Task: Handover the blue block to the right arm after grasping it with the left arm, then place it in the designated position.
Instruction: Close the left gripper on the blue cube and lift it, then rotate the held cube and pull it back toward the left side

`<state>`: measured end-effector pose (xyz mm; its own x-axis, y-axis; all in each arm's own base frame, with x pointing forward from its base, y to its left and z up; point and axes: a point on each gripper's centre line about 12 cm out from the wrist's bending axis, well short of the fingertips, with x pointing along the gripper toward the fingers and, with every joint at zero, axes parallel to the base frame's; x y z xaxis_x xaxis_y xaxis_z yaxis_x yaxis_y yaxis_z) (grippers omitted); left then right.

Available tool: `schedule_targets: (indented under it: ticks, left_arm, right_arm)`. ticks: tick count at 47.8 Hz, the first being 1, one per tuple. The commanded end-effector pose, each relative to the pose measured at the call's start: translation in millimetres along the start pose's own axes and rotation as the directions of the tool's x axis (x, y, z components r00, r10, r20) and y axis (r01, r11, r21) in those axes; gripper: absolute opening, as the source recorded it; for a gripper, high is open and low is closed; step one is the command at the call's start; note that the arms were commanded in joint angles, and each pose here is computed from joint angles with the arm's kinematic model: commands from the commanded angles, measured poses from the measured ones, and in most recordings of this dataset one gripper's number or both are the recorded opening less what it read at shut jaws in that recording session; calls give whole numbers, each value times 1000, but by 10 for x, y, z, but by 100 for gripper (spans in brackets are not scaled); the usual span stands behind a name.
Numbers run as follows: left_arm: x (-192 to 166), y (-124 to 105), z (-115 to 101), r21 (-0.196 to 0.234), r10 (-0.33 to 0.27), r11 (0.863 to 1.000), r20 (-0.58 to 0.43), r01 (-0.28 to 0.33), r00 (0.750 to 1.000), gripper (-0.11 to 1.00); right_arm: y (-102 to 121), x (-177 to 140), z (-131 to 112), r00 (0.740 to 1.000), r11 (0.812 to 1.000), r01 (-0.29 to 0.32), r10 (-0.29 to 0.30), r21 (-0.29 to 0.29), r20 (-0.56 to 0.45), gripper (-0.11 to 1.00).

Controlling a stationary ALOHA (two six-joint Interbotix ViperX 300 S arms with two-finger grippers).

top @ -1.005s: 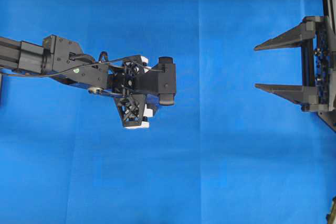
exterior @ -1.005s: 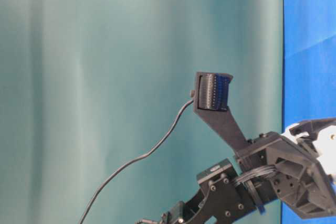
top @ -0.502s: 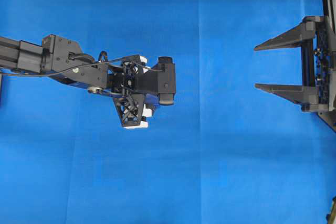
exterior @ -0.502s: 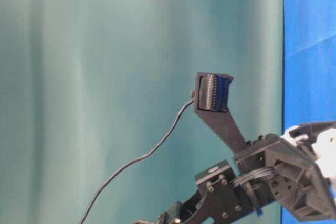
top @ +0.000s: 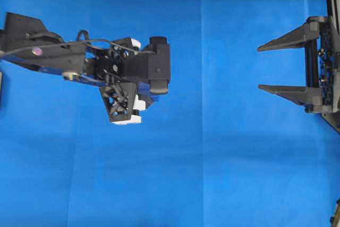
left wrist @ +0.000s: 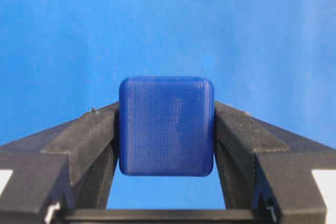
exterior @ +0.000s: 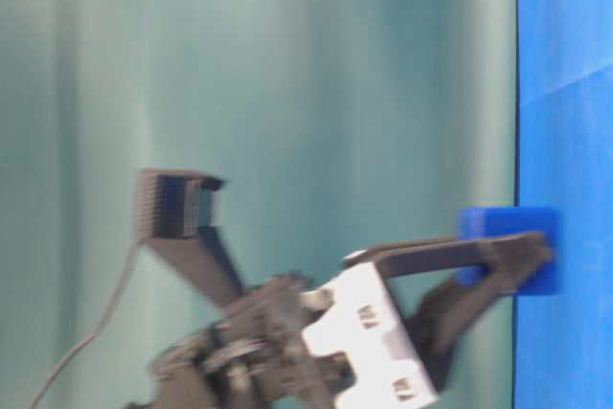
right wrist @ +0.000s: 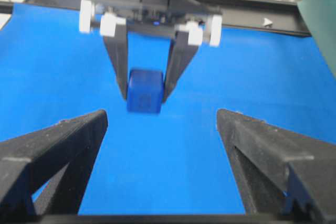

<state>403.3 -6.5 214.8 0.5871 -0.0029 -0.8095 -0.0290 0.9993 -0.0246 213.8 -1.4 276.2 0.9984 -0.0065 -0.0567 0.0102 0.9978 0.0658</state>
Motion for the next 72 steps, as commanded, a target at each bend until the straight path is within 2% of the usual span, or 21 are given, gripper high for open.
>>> schedule_targets:
  ticks: [1,16,22,72]
  left_arm:
    - [-329,-26,225,4,-5,1000,72,5,997,47]
    - [-918,-32,470,3,-8,1000,142,7,990,47]
    - [-1029,-33,503,4,-8,1000,140,8,990,47]
    - [-1030,-25,485,1,-6,1000,135,6,991,47]
  right_arm:
    - [5,26,130,999,1000,-1,1,2,37,98]
    - [9,27,142,999,1000,-3,3,1,40,98]
    - [10,28,148,999,1000,-3,3,1,41,98]
    - [6,38,148,999,1000,-1,1,2,37,98]
